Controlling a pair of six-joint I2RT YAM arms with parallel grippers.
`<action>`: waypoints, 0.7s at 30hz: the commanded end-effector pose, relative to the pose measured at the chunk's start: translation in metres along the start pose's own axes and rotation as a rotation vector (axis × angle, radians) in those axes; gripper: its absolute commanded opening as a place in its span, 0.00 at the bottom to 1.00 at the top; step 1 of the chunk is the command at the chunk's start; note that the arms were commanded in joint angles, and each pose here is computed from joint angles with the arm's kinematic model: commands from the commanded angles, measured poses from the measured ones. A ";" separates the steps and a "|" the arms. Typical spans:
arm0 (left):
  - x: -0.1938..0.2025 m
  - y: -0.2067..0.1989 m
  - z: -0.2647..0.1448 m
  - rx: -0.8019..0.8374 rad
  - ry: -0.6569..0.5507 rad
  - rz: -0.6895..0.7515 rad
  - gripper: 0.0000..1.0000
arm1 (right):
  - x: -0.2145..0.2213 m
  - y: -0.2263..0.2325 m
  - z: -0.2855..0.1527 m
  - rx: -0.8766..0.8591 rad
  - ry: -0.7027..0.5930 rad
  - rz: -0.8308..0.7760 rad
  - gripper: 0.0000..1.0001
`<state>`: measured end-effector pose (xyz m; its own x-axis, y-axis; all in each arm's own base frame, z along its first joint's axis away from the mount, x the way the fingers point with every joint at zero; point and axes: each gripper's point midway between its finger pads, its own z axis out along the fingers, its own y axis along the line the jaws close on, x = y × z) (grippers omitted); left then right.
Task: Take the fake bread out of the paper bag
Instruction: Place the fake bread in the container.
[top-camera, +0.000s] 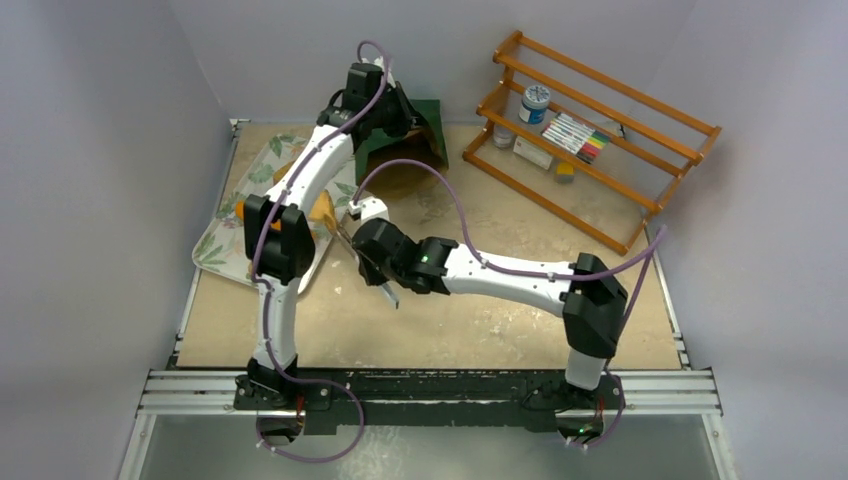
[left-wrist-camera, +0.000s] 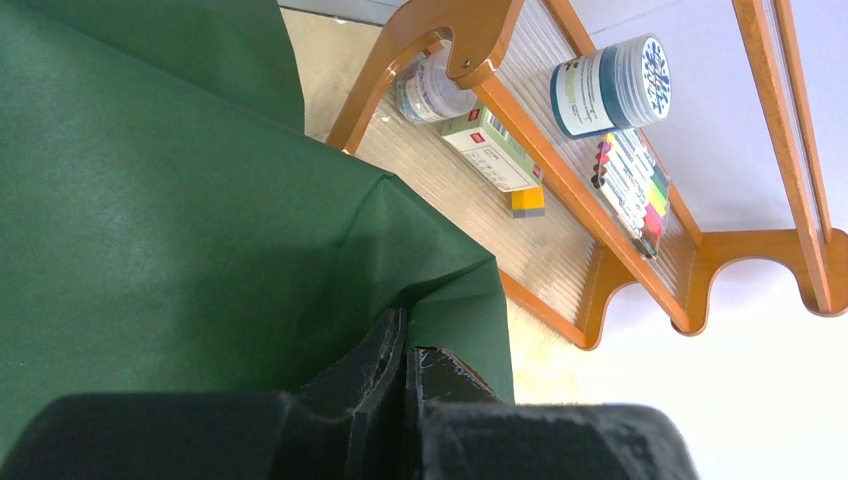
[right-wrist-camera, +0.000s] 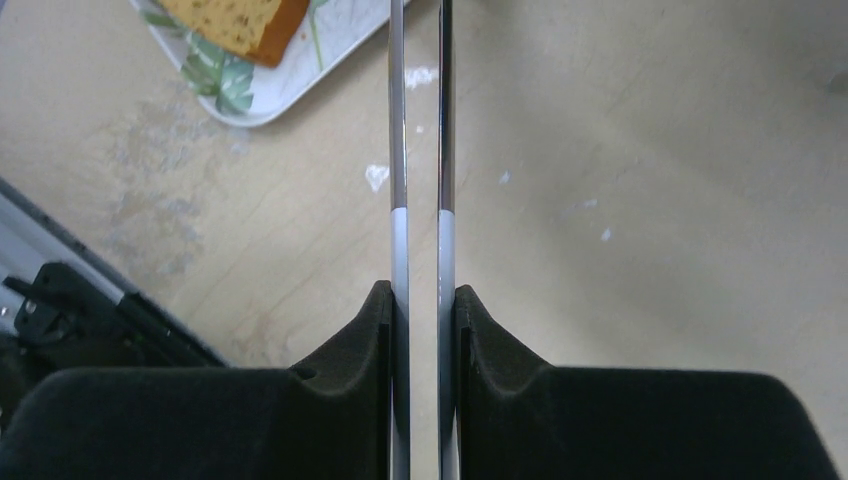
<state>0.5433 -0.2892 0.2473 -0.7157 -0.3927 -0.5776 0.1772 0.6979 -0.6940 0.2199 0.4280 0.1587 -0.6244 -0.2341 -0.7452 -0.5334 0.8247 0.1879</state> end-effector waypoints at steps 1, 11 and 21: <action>-0.028 -0.034 -0.034 0.074 -0.073 0.046 0.00 | -0.058 0.023 0.010 -0.114 -0.137 -0.019 0.00; -0.034 -0.034 -0.038 0.078 -0.072 0.041 0.00 | -0.065 0.012 0.062 -0.140 -0.122 -0.035 0.00; -0.044 -0.028 -0.040 0.080 -0.084 0.034 0.00 | -0.068 0.004 0.103 -0.166 -0.099 -0.063 0.00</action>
<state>0.5436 -0.2778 0.2454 -0.7302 -0.3953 -0.5573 0.1607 0.6934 -0.7024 0.2998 0.4748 0.0968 -0.6114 -0.2985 -0.7328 -0.6106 0.7671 0.1969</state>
